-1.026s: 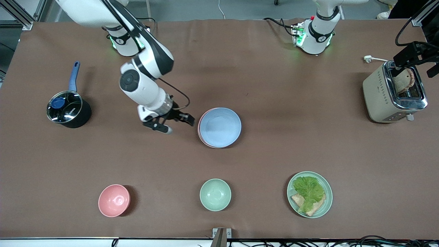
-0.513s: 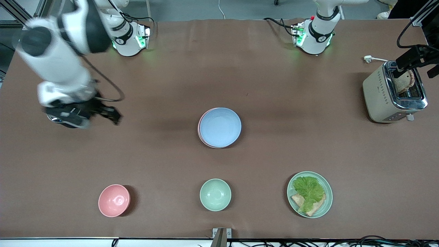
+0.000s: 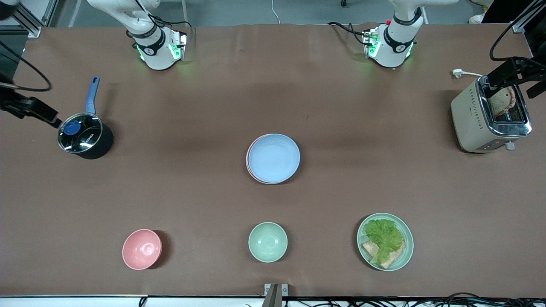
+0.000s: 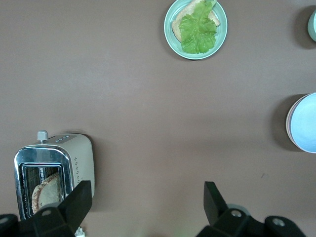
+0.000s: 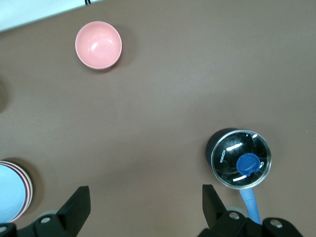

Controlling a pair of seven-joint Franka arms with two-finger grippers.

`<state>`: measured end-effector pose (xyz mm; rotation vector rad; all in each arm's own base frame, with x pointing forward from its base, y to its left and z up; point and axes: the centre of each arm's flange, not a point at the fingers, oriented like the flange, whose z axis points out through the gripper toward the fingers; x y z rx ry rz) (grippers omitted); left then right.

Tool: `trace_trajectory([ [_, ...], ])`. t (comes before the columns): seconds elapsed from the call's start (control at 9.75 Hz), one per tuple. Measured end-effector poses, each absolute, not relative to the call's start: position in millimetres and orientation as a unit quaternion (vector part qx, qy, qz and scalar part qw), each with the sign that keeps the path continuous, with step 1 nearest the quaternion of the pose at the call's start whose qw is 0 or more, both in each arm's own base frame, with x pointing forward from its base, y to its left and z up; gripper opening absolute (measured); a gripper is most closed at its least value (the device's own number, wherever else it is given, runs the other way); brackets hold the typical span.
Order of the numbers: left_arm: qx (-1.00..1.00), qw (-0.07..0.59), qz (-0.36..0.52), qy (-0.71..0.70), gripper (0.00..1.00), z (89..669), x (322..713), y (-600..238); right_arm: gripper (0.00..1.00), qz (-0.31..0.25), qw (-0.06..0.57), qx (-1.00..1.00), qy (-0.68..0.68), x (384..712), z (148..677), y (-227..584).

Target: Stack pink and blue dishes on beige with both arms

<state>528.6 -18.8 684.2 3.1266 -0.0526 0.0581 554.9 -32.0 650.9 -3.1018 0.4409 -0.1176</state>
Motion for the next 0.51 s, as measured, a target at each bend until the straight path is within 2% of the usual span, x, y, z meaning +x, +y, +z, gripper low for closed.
trace_trajectory([
  [0.21, 1.000, 0.007, 0.019, -0.017, 1.00, 684, 529, -19, 1.00, -0.036, 0.006, -0.991, 0.129, 554, 671, -34],
  [0.51, 1.000, 0.007, 0.019, -0.017, 1.00, 684, 529, -19, 1.00, -0.020, 0.007, -0.995, 0.098, 561, 657, -31],
])
